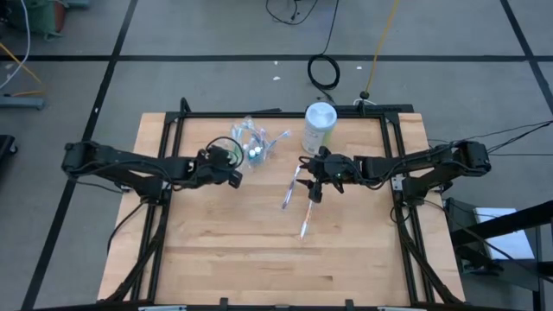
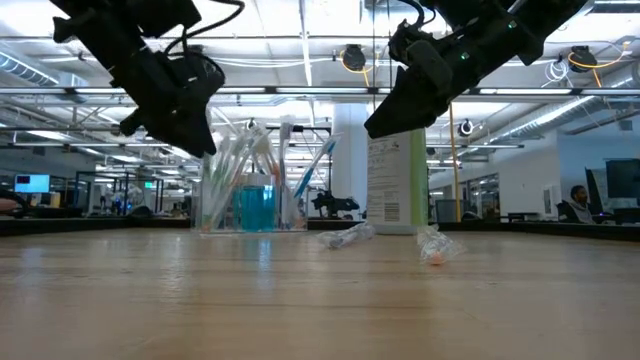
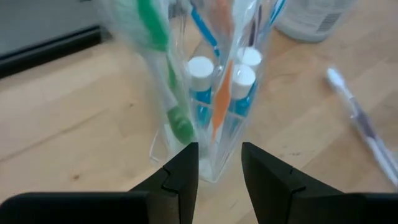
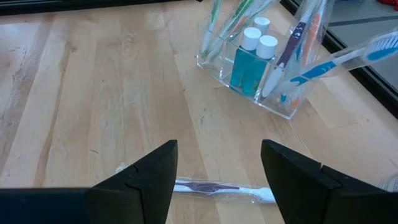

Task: Pick & Place toothbrushing station
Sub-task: Put the green toothbrush into the transparent organizer, then put the orange toothbrush into the transparent organizer

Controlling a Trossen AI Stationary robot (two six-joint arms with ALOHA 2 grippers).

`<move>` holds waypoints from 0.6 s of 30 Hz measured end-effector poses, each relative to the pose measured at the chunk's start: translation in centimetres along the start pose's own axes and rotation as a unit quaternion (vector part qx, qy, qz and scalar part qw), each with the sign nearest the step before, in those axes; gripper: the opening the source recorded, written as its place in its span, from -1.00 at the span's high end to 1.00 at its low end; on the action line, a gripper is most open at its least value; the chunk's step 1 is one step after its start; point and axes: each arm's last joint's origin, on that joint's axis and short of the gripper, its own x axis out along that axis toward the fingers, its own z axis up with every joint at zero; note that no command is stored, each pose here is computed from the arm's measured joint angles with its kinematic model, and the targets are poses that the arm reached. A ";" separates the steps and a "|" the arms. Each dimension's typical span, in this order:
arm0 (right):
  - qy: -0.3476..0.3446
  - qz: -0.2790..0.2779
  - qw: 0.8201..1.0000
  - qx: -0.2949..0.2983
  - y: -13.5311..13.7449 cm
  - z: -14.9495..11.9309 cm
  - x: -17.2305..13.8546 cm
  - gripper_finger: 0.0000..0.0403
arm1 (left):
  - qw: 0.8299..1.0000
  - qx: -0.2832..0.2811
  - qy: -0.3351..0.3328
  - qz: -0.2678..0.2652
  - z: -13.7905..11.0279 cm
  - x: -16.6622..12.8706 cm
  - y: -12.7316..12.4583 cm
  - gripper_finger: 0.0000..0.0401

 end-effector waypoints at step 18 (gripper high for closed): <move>0.000 0.000 1.000 0.024 0.0 0.0 0.0 -0.11 | 1.000 0.000 -0.015 0.005 0.5 -0.2 0.4 0.38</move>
